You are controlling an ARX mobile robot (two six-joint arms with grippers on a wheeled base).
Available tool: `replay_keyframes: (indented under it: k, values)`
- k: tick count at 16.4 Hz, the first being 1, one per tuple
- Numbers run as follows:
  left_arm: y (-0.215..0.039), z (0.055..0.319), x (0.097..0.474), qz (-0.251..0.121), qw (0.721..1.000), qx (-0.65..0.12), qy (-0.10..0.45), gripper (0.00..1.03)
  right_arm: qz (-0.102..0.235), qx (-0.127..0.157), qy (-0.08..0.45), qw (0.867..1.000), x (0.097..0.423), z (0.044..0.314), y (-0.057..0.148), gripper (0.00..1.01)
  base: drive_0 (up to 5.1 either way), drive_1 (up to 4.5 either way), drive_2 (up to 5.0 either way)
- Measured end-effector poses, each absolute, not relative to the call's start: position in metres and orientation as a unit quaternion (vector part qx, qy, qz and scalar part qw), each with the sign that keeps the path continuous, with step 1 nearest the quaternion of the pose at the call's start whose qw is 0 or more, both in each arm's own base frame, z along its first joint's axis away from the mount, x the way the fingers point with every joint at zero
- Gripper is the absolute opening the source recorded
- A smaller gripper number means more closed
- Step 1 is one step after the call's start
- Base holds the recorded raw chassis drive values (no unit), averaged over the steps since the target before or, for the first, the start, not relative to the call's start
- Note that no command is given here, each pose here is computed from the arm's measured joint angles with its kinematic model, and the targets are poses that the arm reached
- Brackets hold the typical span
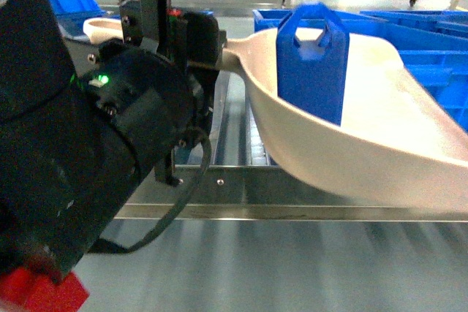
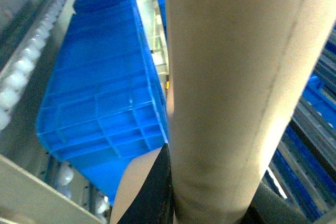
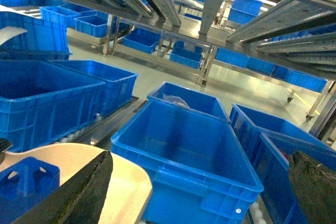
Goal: Place part in tray to right shelf
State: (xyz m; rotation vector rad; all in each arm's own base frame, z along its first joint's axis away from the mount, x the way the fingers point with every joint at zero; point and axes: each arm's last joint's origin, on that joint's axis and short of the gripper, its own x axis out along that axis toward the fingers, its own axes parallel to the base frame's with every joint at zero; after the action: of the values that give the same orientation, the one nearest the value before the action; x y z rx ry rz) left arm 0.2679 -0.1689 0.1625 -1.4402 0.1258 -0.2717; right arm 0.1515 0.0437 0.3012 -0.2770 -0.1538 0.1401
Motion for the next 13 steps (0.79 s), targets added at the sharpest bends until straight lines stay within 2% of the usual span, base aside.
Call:
replay_keyframes:
  k: [2, 4, 7, 8, 10, 13]
  values:
    - [-0.156, 0.16, 0.258, -0.092, 0.753, -0.65, 0.047, 0.18, 0.07, -0.138, -0.076, 0.985, 0.151, 0.301, 0.044, 0.98, 0.0, 0.0, 0.0]
    - [-0.139, 0.181, 0.254, -0.071, 0.753, -0.654, -0.011, 0.18, 0.07, -0.138, -0.076, 0.985, 0.151, 0.301, 0.044, 0.98, 0.0, 0.0, 0.0]
    - [-0.099, 0.211, 0.256, -0.019, 0.788, -0.609, -0.086, 0.18, 0.07, -0.138, -0.076, 0.985, 0.151, 0.301, 0.044, 0.98, 0.0, 0.0, 0.0]
    - [-0.087, 0.22, 0.263, 0.01, 0.791, -0.602, -0.109, 0.18, 0.07, -0.138, -0.076, 0.985, 0.151, 0.301, 0.044, 0.98, 0.0, 0.0, 0.0]
    - [-0.054, 0.244, 0.288, 0.099, 0.795, -0.574, -0.167, 0.18, 0.07, -0.138, -0.076, 0.985, 0.151, 0.301, 0.044, 0.98, 0.0, 0.0, 0.0]
    - [-0.007, 0.281, 0.34, 0.204, 0.783, -0.539, -0.234, 0.18, 0.07, -0.138, -0.076, 0.985, 0.151, 0.301, 0.044, 0.98, 0.0, 0.0, 0.0]
